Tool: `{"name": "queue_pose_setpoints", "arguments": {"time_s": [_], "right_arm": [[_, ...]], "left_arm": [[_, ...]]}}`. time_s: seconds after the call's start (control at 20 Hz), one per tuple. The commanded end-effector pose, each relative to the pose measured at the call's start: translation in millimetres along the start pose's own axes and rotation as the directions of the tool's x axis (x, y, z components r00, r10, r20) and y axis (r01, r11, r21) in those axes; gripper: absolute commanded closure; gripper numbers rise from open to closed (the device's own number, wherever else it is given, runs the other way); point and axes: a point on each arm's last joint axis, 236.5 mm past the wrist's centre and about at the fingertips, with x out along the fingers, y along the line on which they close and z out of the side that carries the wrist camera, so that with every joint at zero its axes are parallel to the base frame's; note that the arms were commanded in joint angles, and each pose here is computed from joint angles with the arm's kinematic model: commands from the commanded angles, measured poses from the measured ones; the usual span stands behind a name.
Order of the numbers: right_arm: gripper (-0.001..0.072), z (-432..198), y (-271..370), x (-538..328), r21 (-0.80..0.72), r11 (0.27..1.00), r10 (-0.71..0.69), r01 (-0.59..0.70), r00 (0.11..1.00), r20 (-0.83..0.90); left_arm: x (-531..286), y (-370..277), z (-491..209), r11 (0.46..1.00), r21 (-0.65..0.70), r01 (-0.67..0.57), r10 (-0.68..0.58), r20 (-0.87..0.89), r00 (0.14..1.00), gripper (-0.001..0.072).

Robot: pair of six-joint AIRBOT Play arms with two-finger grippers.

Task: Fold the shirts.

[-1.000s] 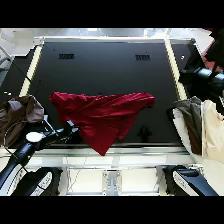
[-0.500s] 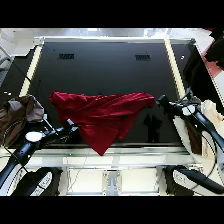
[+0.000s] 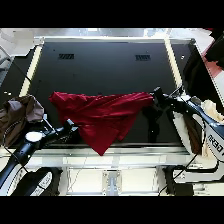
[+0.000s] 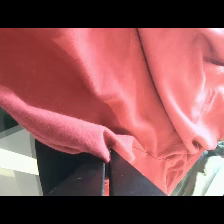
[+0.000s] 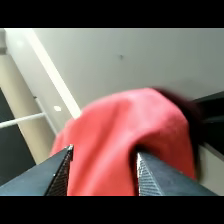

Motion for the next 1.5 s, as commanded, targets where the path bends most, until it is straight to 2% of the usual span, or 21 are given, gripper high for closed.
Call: {"name": "queue_pose_setpoints", "arguments": {"time_s": [0.0,0.05,0.1,0.15,0.2,0.25,0.3,0.45,0.55,0.6,0.7,0.75,0.85,0.9,1.0,1.1,1.2,1.3,1.4,1.45], "right_arm": [[0.0271,1,3,12,0.062,0.998,0.009,-0.008,1.000,-0.021],[0.0273,-4,-2,16,0.068,0.998,0.001,0.002,0.999,-0.043],[0.0323,-8,-5,18,0.071,0.997,-0.004,0.008,0.998,-0.059],[0.0487,-9,-6,19,0.072,0.997,-0.007,0.011,0.998,-0.061],[0.0605,-7,-6,19,0.072,0.997,-0.005,0.009,0.999,-0.054],[0.0670,-3,-5,19,0.072,0.997,-0.005,0.008,0.999,-0.043],[0.0695,-1,-4,19,0.071,0.997,-0.005,0.007,0.999,-0.033],[0.0697,-2,1,17,0.011,1.000,0.006,-0.006,0.999,-0.045],[0.0699,0,35,0,-0.208,0.975,0.066,-0.079,0.996,-0.065],[0.0699,2,58,-17,-0.345,0.932,0.096,-0.115,0.993,-0.072],[0.0699,-4,98,-71,-0.632,0.761,0.095,-0.143,0.989,-0.110],[0.0699,-7,111,-108,-0.743,0.658,0.063,-0.123,0.992,-0.108],[0.0699,-14,135,-191,-0.870,0.489,0.053,-0.063,0.998,-0.043],[0.0699,-18,150,-238,-0.902,0.431,0.095,-0.019,0.995,0.024],[0.0698,-35,183,-331,-0.929,0.367,0.254,0.044,0.956,0.145],[0.0699,-64,215,-438,-0.949,0.292,0.468,0.120,0.847,0.251],[0.0699,-92,241,-540,-0.945,0.254,0.661,0.208,0.676,0.326],[0.0700,-114,259,-612,-0.936,0.238,0.767,0.258,0.542,0.344],[0.0701,-121,270,-632,-0.941,0.225,0.791,0.253,0.517,0.328],[0.0700,-116,271,-621,-0.944,0.220,0.770,0.245,0.551,0.323]], "left_arm": [[0,0,0,1.000,0.001,0.000,0.000,0.000,1.000,0.0694],[0,0,0,1.000,0.001,0.000,0.000,0.000,1.000,0.0694],[0,0,0,1.000,0.000,0.000,0.000,0.000,1.000,0.0694],[0,0,0,1.000,0.001,0.000,0.000,0.000,1.000,0.0694],[0,0,0,1.000,0.001,0.000,0.000,0.000,1.000,0.0693],[0,0,0,1.000,0.001,0.000,0.000,0.000,1.000,0.0693],[0,0,0,1.000,0.000,0.000,0.000,0.000,1.000,0.0693],[-2,-3,4,1.000,0.011,0.007,-0.007,0.017,1.000,0.0694],[-17,-29,20,0.986,0.154,0.061,-0.074,0.078,0.994,0.0694],[-35,-53,34,0.962,0.255,0.094,-0.132,0.136,0.982,0.0695],[-95,-108,71,0.879,0.471,0.079,-0.246,0.305,0.920,0.0696],[-139,-134,90,0.821,0.571,0.003,-0.289,0.412,0.864,0.0696],[-237,-177,108,0.742,0.649,-0.168,-0.358,0.595,0.719,0.0697],[-281,-190,107,0.717,0.646,-0.261,-0.358,0.663,0.658,0.0697],[-355,-198,97,0.651,0.589,-0.478,-0.277,0.771,0.573,0.0696],[-417,-209,86,0.609,0.503,-0.613,-0.221,0.850,0.479,0.0696],[-465,-242,69,0.592,0.480,-0.647,-0.280,0.875,0.394,0.0696],[-488,-283,50,0.565,0.542,-0.623,-0.381,0.840,0.386,0.0697],[-490,-312,43,0.527,0.618,-0.584,-0.442,0.786,0.433,0.0697],[-483,-324,48,0.515,0.657,-0.550,-0.464,0.754,0.465,0.0697]]}}
